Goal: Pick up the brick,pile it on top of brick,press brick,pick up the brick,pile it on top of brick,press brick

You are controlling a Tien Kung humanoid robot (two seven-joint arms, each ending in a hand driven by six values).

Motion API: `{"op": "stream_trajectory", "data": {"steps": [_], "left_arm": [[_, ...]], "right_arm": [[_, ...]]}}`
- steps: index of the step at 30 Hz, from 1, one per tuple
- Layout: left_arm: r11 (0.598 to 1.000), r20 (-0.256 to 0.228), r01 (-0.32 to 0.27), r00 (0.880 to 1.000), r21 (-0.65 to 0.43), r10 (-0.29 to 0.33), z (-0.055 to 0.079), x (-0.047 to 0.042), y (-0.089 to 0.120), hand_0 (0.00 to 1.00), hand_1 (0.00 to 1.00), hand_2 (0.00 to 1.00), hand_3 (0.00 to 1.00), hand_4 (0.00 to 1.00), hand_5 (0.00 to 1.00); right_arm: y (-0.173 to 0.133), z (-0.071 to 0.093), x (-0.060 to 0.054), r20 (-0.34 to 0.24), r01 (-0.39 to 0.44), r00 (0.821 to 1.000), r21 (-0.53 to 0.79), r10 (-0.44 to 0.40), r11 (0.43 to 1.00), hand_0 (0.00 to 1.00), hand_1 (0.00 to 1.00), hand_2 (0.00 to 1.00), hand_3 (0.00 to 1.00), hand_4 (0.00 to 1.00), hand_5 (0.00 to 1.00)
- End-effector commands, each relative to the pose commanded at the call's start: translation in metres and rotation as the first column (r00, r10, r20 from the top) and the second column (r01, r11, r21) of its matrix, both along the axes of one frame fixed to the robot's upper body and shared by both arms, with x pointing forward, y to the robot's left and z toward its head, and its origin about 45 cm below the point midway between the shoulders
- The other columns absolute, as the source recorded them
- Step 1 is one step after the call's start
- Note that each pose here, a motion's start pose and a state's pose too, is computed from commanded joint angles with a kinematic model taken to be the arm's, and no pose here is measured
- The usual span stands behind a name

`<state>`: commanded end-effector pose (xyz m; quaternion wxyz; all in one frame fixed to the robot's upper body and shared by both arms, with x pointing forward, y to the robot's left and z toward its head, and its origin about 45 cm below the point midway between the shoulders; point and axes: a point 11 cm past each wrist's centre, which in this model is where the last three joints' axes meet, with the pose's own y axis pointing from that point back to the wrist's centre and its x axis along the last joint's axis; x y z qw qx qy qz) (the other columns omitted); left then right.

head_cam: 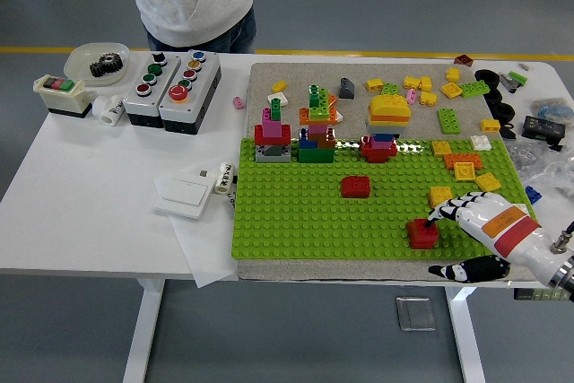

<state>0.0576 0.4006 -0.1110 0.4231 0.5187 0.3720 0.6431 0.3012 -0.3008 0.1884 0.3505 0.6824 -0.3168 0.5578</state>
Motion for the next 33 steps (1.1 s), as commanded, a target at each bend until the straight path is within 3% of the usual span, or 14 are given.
{"op": "stream_trajectory", "data": {"steps": [33], "left_arm": [[1.0, -0.014, 0.01, 1.0, 0.0, -0.01, -0.001, -0.0032, -0.001, 0.833, 0.907, 0.928, 0.826, 0.815, 0.802]], "right_arm": [[-0.003, -0.015, -0.007, -0.036, 0.027, 0.999, 0.0, -0.027, 1.0, 0.604, 0.613, 0.684, 0.611, 0.919, 0.484]]}}
